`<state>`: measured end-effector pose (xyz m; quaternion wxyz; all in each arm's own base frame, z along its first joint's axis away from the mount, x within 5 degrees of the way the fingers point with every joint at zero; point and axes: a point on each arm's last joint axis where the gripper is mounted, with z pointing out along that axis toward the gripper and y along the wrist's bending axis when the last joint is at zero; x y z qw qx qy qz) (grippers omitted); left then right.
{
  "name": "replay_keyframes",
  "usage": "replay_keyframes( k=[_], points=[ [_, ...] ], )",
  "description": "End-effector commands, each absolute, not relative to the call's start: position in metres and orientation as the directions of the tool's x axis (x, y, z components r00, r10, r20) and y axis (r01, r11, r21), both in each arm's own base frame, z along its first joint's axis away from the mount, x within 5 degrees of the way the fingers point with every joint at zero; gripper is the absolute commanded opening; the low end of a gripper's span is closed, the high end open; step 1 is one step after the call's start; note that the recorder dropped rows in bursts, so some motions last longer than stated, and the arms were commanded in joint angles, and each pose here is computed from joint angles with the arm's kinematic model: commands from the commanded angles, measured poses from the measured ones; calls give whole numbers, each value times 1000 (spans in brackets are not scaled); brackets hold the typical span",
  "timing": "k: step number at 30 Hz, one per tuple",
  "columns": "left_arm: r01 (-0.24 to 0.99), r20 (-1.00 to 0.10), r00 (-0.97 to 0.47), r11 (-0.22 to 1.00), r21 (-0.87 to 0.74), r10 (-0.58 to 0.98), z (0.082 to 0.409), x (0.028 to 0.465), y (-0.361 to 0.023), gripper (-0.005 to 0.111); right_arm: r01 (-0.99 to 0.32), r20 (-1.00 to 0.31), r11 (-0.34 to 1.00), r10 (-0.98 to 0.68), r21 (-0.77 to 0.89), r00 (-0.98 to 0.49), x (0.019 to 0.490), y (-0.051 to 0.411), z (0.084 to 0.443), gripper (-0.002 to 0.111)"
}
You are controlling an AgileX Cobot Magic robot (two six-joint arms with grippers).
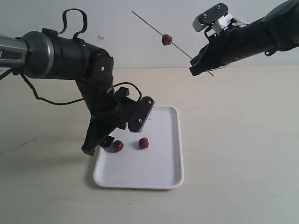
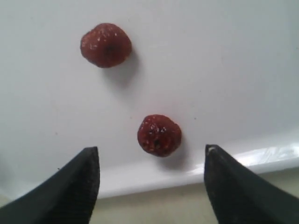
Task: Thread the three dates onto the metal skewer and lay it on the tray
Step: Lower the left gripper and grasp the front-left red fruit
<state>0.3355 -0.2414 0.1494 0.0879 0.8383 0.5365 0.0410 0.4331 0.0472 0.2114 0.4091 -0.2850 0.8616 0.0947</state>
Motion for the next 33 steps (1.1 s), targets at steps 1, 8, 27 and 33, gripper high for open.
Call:
replay_keyframes(
  k=[1, 8, 27, 33],
  points=[
    [885, -27, 434, -421, 196, 900, 146, 335, -243, 63, -560, -770, 826, -397, -62, -499, 433, 47, 217, 0],
    [886, -14, 445, -438, 151, 895, 121, 337, -244, 63, -559, -771, 827, -397, -64, -499, 433, 46, 217, 0],
    [873, -14, 465, -456, 175, 885, 118, 339, -246, 44, -557, -772, 828, -393, -61, -500, 433, 47, 217, 0],
    [873, -14, 465, -456, 175, 885, 118, 339, -246, 44, -557, -772, 828, -393, -61, -500, 433, 47, 217, 0]
  ],
)
